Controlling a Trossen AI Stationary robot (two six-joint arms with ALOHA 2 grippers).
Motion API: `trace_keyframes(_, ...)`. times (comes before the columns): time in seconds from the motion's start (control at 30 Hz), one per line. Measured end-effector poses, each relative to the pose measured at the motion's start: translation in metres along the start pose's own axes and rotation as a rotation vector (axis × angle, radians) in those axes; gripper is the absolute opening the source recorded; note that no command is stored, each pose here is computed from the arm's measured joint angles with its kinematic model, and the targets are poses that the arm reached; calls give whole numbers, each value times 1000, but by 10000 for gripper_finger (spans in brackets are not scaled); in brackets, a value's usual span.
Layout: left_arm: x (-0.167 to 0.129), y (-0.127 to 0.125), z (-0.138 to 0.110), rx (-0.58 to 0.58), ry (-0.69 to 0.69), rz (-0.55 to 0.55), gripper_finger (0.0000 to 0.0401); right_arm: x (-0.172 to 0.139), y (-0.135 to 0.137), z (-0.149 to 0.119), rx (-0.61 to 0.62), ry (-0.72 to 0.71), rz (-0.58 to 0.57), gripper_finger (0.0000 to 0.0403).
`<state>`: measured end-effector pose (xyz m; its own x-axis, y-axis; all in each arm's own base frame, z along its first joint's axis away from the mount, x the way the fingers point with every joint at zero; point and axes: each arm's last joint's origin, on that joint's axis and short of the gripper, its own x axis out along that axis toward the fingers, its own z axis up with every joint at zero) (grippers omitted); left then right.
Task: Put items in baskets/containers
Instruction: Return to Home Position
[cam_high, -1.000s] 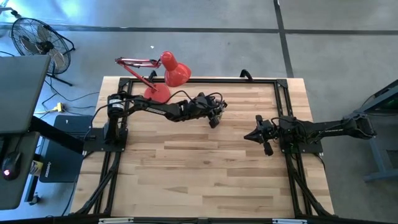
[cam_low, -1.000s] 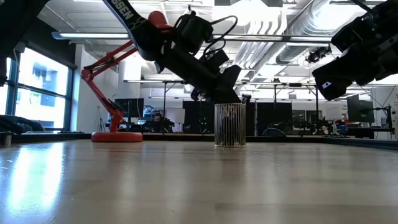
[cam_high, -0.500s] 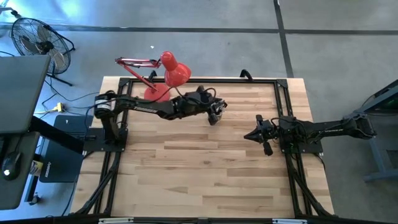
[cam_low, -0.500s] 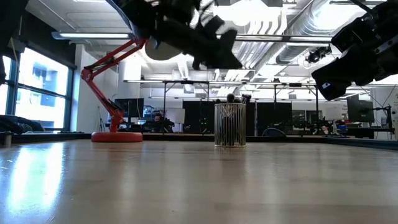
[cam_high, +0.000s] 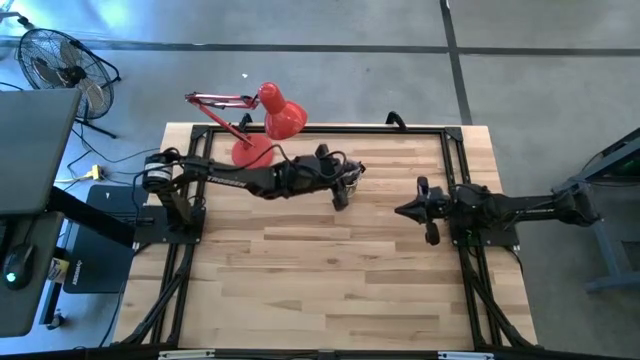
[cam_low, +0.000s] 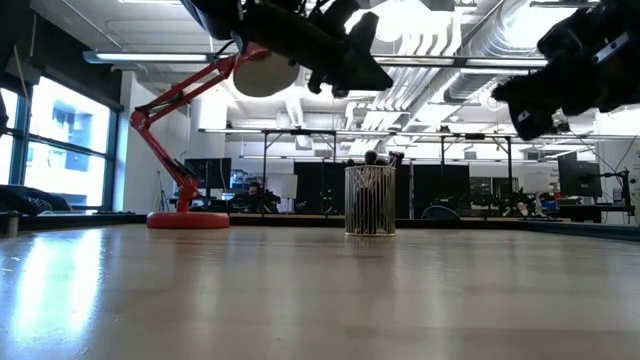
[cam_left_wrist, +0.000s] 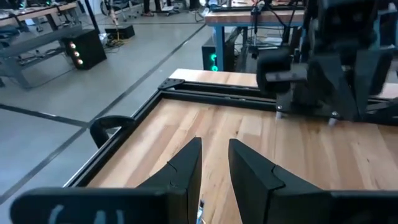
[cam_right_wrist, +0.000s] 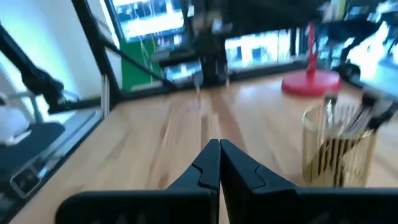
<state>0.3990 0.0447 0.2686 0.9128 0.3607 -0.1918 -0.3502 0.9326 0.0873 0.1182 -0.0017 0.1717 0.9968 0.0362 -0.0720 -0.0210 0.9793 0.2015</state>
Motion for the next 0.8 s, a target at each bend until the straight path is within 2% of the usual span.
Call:
trace_keyframes(0.37, 0, -1, 0, -11, 2, 0, 79, -24, 1, 6, -69, -126, -56, 0)
trace_keyframes(0.53, 0, -1, 1, -15, -5, 1, 79, -23, 0, -2, -48, -35, -51, 0)
trace_keyframes(0.8, 0, -1, 0, -12, 2, 1, 79, -23, 1, -2, -32, -22, -8, 0)
